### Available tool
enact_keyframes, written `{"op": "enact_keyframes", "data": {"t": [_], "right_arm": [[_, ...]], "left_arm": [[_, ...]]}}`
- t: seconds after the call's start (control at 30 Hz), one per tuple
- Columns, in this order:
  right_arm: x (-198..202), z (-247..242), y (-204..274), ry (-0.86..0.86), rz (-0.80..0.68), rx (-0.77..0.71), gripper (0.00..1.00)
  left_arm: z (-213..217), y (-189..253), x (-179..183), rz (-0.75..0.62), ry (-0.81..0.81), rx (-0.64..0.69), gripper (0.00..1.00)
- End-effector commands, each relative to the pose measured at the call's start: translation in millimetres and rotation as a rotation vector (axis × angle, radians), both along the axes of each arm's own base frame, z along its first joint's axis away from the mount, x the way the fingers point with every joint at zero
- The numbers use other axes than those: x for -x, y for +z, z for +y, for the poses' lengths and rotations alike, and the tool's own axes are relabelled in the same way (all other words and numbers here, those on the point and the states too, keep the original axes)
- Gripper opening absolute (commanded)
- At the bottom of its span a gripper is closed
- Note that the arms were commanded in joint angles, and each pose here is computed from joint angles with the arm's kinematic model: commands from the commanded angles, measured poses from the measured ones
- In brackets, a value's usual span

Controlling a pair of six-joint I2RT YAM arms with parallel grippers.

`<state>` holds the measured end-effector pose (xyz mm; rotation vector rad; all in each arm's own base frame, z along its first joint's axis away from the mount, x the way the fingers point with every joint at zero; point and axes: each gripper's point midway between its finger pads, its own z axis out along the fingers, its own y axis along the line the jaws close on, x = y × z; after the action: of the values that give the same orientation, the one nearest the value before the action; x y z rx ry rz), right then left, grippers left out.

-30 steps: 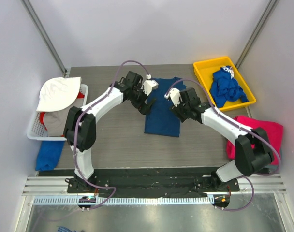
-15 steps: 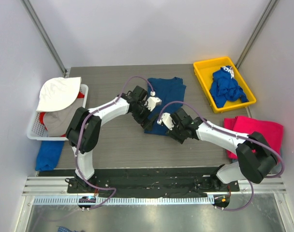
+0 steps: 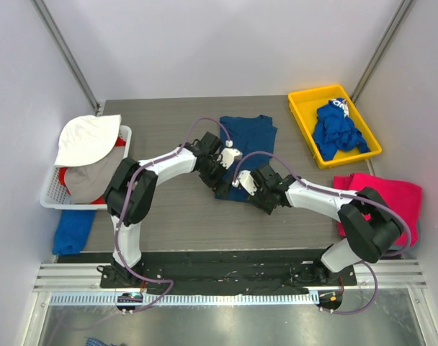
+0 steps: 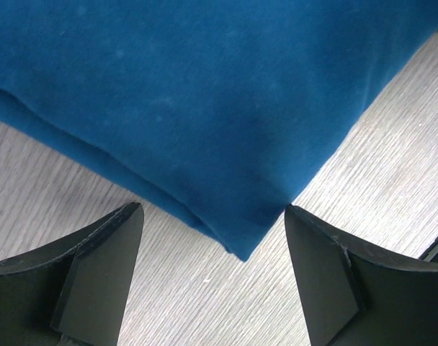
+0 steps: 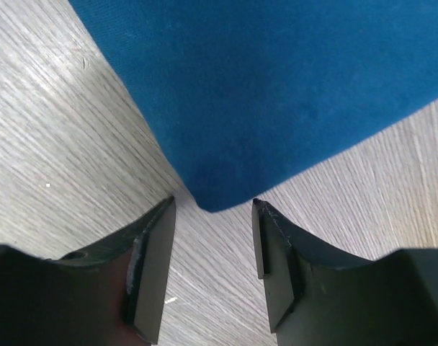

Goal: Fold and stack the t-shirts
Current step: Grab one side of the 2/3 rectangular tshirt with both arms

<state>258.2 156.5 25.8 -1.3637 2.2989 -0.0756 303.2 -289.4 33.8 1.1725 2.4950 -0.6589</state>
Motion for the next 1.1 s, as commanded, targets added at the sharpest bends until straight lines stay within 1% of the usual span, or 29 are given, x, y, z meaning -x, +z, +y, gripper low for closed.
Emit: {"op": "enact_keyframes", "data": {"t": [0.0, 0.13, 0.23, 0.37, 0.5, 0.57, 0.63, 0.87, 1.07], "right_arm": [[-10, 10, 0, 0.010, -0.029, -0.028, 0.52], [-14, 13, 0, 0.015, -0.032, -0.028, 0.51], [-17, 16, 0, 0.019, -0.037, -0.030, 0.50], [-21, 19, -2, 0.021, -0.039, -0.031, 0.48], [-22, 21, -3, 0.025, -0.030, -0.032, 0.50], [-22, 22, -2, 0.027, -0.028, -0.037, 0.55], [-22, 24, -2, 0.028, -0.024, -0.040, 0.57], [-23, 25, -7, 0.039, 0.007, -0.072, 0.58], [-26, 28, -9, 0.047, 0.044, -0.117, 0.55]], "left_arm": [[-12, 0, 6, 0.002, -0.019, 0.037, 0.84], [-11, -6, 11, 0.021, -0.023, 0.034, 0.81], [-9, -9, 16, 0.034, -0.026, 0.027, 0.75], [-7, -14, 22, 0.043, -0.031, 0.016, 0.72], [-4, -17, 26, 0.046, -0.037, 0.007, 0.72], [-4, -17, 27, 0.047, -0.041, 0.009, 0.72], [-4, -18, 28, 0.047, -0.045, 0.006, 0.72], [-5, -13, 30, 0.039, -0.063, 0.006, 0.72], [-6, -15, 32, 0.045, -0.077, 0.002, 0.71]]}}
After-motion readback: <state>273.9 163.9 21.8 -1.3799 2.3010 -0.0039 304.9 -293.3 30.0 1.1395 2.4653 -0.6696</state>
